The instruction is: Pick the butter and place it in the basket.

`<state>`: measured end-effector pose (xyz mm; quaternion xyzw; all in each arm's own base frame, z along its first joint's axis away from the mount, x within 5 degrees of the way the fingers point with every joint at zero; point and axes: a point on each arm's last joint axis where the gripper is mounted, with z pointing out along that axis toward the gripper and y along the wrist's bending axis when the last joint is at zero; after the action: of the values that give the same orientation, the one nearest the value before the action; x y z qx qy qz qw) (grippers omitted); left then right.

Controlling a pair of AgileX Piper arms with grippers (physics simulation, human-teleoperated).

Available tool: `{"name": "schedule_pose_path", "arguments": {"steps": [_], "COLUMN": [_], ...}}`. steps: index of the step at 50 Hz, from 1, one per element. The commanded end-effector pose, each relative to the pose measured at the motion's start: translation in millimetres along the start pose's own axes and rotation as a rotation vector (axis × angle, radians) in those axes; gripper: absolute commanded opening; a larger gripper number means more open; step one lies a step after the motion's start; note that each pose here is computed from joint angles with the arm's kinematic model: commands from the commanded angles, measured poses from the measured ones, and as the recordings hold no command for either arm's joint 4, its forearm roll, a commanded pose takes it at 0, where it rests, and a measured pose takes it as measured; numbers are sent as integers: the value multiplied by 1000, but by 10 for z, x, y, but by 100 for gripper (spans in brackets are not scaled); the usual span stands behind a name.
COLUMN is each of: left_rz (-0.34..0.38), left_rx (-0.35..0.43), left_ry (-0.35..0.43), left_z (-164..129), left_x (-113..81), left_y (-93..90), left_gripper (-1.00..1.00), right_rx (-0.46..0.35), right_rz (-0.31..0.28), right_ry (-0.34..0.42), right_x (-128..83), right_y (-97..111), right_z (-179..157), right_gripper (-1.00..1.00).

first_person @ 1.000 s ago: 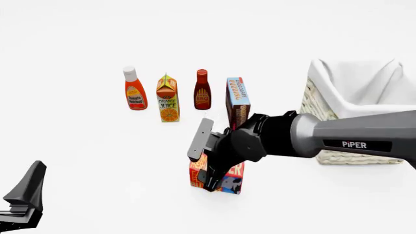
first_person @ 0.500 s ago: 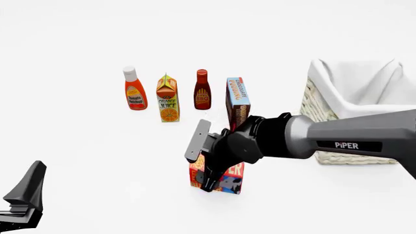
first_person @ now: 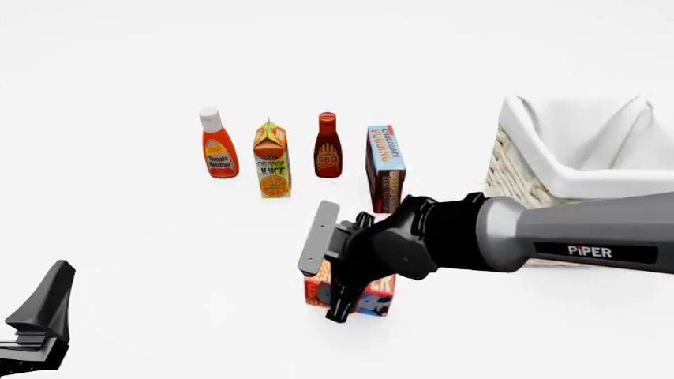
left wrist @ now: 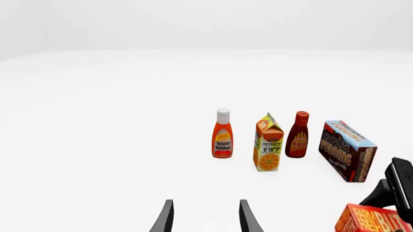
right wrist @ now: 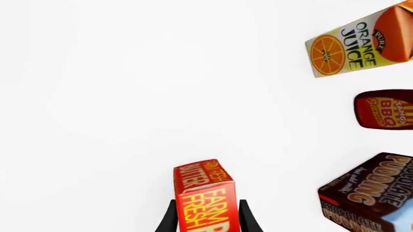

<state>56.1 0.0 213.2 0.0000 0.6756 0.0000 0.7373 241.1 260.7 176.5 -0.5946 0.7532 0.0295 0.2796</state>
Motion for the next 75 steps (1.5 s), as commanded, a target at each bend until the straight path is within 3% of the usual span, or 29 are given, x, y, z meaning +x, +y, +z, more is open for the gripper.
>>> {"name": "schedule_pose_path", "arguments": {"steps": [1,5,51,59,75], "left_rz": [0,0,0,0,0], "left_rx": [0,0,0,0,0], "left_ry": [0,0,0,0,0], "left_z": [0,0,0,0,0], "left_x": [0,0,0,0,0], "left_y": [0,0,0,0,0], "left_gripper": [100,100,100,100,100], "right_rx": [-36,-33,76,95,112], "right_rz": [71,70,42,94,176], "right_ry": [-36,-69,-218,-341,-502], "right_x": [-50,-64,-101,-127,-140], "right_y": [118,178,-47,58,153], "right_z": [-167,-337,-1248,-1467,-1573], "right_gripper": [-100,-100,-100,-100,-100]}}
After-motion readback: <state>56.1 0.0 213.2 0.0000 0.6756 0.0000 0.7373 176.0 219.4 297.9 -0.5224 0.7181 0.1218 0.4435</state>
